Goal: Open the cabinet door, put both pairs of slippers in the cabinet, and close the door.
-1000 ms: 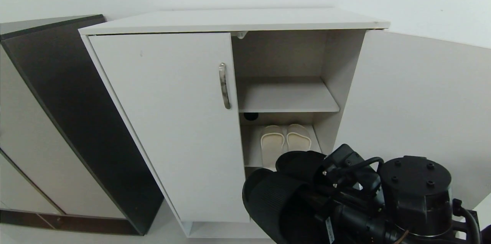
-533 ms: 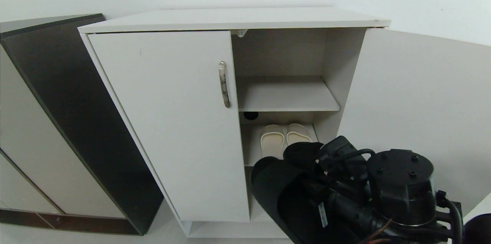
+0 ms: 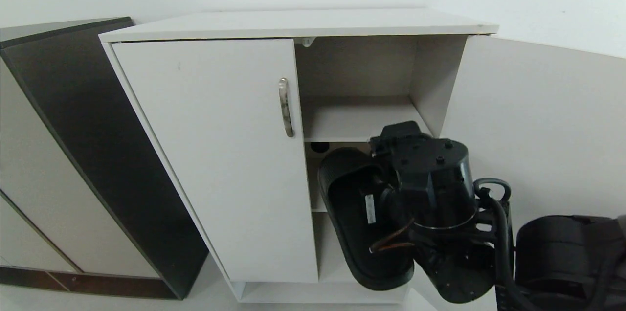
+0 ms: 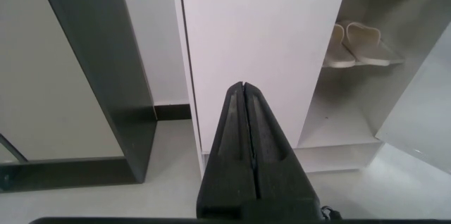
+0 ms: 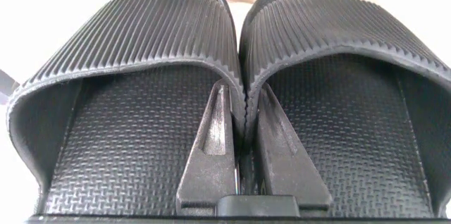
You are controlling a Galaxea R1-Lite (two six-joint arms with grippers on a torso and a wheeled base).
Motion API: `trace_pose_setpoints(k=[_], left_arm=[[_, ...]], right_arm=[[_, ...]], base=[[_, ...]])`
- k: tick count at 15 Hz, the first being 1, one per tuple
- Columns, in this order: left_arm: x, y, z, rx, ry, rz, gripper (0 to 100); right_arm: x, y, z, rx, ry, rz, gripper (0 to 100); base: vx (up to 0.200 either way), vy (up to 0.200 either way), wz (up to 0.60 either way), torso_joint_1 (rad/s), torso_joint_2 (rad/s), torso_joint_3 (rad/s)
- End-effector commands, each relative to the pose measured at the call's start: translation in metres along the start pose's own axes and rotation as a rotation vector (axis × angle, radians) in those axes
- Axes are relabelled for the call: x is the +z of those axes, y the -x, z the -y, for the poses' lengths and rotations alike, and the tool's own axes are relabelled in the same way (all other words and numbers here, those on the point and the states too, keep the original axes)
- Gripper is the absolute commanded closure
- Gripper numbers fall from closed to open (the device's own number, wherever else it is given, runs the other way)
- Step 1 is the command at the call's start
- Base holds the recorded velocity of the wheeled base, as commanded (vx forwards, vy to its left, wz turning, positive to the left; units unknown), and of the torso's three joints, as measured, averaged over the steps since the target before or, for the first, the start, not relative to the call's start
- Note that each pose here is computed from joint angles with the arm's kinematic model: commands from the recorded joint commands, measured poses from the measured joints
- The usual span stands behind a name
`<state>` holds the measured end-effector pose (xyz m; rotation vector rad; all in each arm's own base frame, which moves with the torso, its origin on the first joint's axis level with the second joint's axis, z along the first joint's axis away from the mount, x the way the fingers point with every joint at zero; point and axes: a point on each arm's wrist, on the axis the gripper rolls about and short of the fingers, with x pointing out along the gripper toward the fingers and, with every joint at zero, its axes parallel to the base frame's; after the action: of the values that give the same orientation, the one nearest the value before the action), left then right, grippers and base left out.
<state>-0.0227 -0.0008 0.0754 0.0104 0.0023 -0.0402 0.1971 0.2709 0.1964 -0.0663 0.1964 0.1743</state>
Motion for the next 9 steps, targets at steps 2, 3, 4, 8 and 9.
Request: trace_pose_setpoints(k=[2, 3, 4, 8, 9], left_arm=[[0.0, 0.0, 0.0, 0.0, 0.0, 0.001, 100], [0.0, 0.0, 0.0, 0.0, 0.0, 0.001, 100], [0.0, 0.0, 0.0, 0.0, 0.0, 0.001, 100], [0.0, 0.0, 0.0, 0.0, 0.0, -0.001, 100], [0.0, 0.0, 0.0, 0.0, 0.0, 0.001, 100]], right_arm=[[0.031, -0.009, -0.01, -0.051, -0.063, 0.061, 100], [0.037, -0.015, -0.007, -0.07, -0.075, 0.058, 100], [0.041, -0.018, -0.006, -0.08, -0.09, 0.05, 100], [0.036, -0.025, -0.003, -0.113, -0.1, -0.026, 100], [0.036, -0.026, -0.004, -0.113, -0.1, -0.026, 100]], base=[[0.0, 0.0, 0.0, 0.0, 0.0, 0.0], [0.0, 0.0, 0.0, 0.0, 0.0, 0.0], [0.0, 0.0, 0.0, 0.0, 0.0, 0.0], [0.0, 0.0, 0.0, 0.0, 0.0, 0.0], [0.0, 0.0, 0.0, 0.0, 0.0, 0.0]])
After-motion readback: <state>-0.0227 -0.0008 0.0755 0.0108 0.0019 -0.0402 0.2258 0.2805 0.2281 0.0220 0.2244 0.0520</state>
